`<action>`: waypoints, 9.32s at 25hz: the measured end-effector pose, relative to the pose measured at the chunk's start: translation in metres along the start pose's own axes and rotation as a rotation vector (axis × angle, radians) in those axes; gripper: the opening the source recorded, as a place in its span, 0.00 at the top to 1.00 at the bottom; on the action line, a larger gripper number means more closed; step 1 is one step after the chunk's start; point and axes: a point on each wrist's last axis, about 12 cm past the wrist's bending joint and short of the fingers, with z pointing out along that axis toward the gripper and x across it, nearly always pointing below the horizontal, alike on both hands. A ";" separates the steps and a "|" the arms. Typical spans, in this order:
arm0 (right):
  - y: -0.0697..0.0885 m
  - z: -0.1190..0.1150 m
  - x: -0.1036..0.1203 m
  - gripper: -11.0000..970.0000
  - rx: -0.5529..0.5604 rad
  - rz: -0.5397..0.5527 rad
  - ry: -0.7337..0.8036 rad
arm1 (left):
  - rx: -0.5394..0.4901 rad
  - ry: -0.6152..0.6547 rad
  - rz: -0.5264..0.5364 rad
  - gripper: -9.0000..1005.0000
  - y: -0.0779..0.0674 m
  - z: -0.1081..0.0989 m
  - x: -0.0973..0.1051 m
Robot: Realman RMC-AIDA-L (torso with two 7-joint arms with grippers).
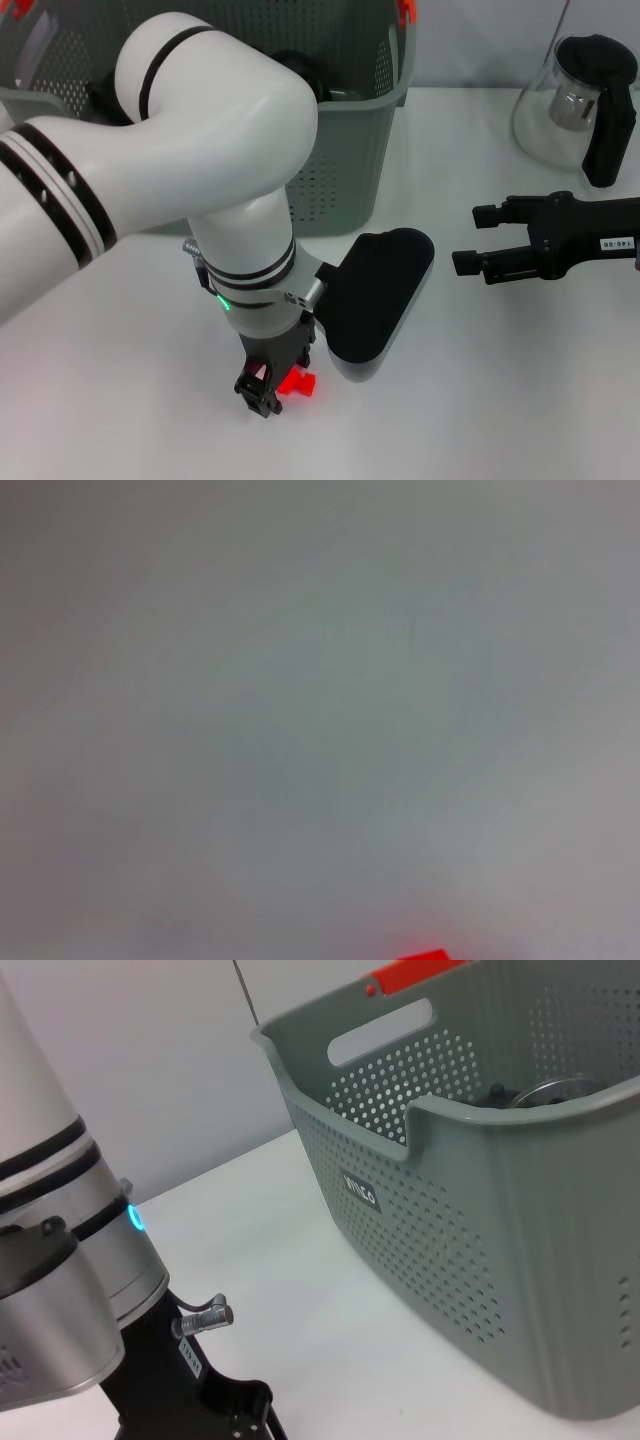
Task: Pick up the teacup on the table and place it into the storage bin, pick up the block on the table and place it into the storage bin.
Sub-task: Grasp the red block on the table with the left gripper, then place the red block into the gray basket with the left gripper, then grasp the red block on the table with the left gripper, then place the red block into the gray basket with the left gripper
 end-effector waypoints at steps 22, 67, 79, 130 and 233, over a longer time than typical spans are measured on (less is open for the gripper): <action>0.000 -0.002 0.003 0.04 0.006 0.008 -0.006 | 0.013 -0.004 -0.040 0.50 0.002 0.002 0.008; 0.000 -0.003 0.001 0.04 -0.007 -0.016 0.009 | -0.529 -0.641 -1.064 0.70 0.018 -0.128 0.157; 0.004 -0.004 0.007 0.04 -0.026 -0.002 0.010 | -0.605 -0.669 -1.224 0.70 0.022 -0.129 0.182; 0.003 -0.003 0.012 0.04 -0.008 0.057 0.001 | -0.045 -0.038 -0.035 0.06 -0.006 -0.022 -0.012; 0.013 0.007 0.010 0.04 -0.103 -0.026 0.014 | -0.675 -0.818 -1.228 0.75 0.016 -0.149 0.198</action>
